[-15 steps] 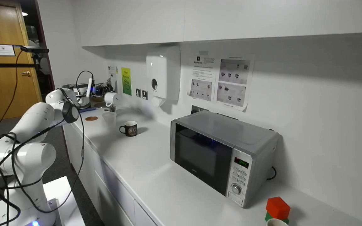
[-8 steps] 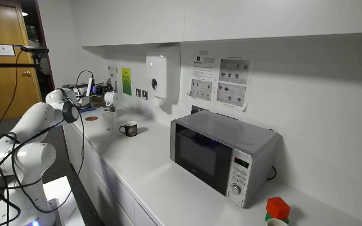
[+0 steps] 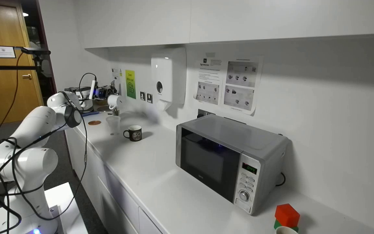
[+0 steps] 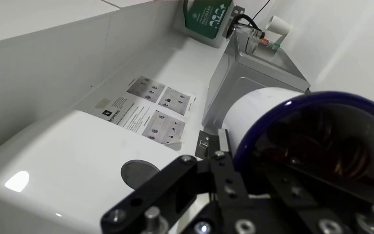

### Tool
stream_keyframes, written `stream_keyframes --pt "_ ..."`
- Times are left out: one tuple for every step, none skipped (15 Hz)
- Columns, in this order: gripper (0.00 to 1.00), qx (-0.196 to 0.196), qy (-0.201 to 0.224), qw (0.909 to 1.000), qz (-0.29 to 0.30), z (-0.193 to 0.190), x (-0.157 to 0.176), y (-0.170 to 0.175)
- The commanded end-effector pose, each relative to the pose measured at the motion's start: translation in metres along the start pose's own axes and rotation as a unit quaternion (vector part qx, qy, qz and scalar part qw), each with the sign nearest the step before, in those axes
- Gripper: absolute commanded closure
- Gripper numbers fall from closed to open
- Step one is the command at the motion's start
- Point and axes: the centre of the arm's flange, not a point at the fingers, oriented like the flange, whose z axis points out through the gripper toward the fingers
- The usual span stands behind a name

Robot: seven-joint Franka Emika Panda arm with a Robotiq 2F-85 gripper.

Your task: Pour the contents in the white mug into the cup.

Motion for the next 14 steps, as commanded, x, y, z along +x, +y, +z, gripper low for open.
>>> stream_keyframes --pt "0.99 -0.021 -0.013 0.9996 -0.014 -0.021 0.013 0.035" --pt "0.99 -0.022 -0.012 0.9996 -0.015 -0.021 0.013 0.036" --pt "0.99 -0.02 -0.01 0.9996 -0.015 -0.021 0.013 0.037" --pt "0.99 -0.02 -0.01 0.9996 -0.015 -0.022 0.013 0.037" --pt "0.99 -0.019 -0.01 0.9997 -0.014 -0.022 0.014 0.038" --pt "0.99 -0.018 -0.008 0.9997 -0.013 -0.023 0.015 0.039" --pt "0.99 -0.016 -0.006 0.9998 -0.011 -0.025 0.015 0.04" --pt "0.99 -0.017 -0.005 0.9998 -0.01 -0.026 0.016 0.04" --pt "0.99 -0.016 -0.003 0.9998 -0.008 -0.027 0.016 0.041" --pt "0.99 -0.017 0.0 0.9998 -0.006 -0.028 0.017 0.043" --pt "0.99 -0.017 0.001 0.9998 -0.005 -0.029 0.017 0.044" --pt "0.99 -0.017 0.003 0.9998 -0.004 -0.03 0.017 0.045" --pt "0.99 -0.017 0.005 0.9998 -0.002 -0.032 0.017 0.046" --pt "0.99 -0.017 0.006 0.9998 0.0 -0.033 0.017 0.048"
